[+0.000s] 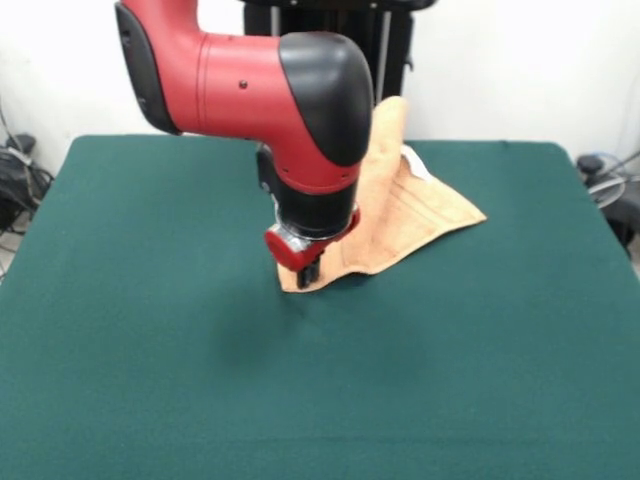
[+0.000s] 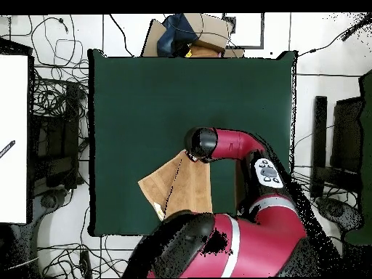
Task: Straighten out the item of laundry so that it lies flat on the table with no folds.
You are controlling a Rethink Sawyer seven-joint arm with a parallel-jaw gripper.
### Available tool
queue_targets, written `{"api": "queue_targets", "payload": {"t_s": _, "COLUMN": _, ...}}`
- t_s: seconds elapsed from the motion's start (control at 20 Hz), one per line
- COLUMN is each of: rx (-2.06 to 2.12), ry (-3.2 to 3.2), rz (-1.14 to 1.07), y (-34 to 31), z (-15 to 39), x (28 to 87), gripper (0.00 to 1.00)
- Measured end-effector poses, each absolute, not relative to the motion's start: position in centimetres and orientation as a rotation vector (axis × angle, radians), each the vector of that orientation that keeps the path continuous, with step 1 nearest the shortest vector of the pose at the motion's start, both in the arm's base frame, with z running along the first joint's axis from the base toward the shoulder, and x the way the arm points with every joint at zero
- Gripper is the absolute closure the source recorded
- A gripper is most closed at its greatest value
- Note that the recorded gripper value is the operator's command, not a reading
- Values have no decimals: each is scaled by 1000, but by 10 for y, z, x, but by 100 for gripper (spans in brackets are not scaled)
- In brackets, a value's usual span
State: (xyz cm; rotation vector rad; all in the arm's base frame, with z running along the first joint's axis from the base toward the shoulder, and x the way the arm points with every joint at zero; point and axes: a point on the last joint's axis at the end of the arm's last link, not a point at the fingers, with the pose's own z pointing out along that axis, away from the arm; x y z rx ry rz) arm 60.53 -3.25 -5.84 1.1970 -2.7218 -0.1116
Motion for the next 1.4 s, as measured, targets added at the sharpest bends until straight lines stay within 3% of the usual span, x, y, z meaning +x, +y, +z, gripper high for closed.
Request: {"api": "queue_targets", "payload": {"t_s": 1.4, "rx": 1277, "ry": -2703, "rz": -59, "y": -65, "z": -58, "x": 622, "gripper": 100}}
